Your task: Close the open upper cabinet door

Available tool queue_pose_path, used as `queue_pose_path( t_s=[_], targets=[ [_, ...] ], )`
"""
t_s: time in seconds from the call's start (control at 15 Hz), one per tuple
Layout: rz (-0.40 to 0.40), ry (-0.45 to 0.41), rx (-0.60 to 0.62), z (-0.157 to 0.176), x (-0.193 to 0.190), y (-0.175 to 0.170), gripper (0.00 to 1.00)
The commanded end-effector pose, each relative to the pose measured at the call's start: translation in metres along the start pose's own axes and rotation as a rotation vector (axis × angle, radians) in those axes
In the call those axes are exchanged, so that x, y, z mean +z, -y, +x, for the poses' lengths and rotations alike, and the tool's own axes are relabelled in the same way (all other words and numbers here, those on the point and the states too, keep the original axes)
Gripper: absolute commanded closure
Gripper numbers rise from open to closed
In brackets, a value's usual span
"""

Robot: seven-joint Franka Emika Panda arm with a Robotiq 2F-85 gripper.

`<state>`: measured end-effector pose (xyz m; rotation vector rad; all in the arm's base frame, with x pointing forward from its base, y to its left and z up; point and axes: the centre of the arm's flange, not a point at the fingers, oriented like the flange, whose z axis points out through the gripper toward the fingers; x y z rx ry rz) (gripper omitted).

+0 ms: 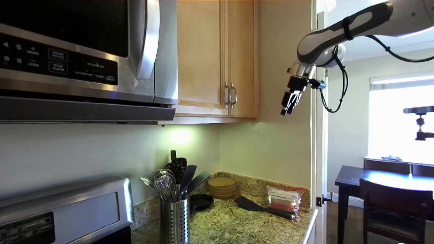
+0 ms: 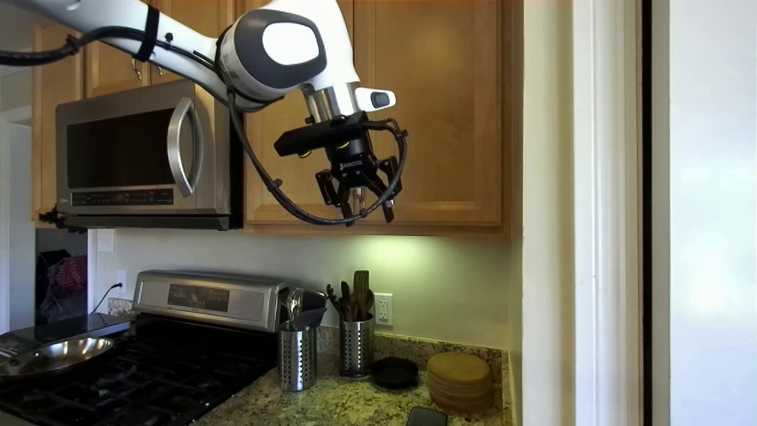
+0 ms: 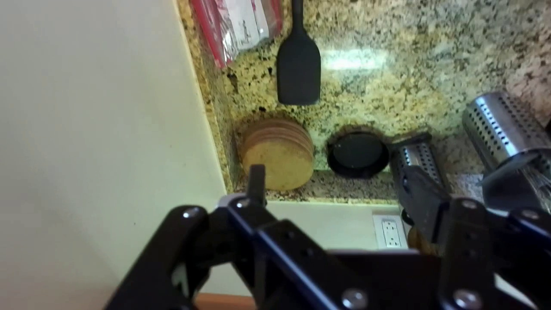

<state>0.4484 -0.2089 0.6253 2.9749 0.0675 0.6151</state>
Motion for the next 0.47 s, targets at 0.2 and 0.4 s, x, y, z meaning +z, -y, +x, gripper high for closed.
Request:
queue_pose_path(
  t_s=[0.2, 0.4],
  targets=[
    [-0.04, 0.088, -0.025, -0.027, -0.003, -0.005, 0.0],
    [-0.047, 0.1, -0.022, -0.036, -0.002, -0.009, 0.0]
  ],
)
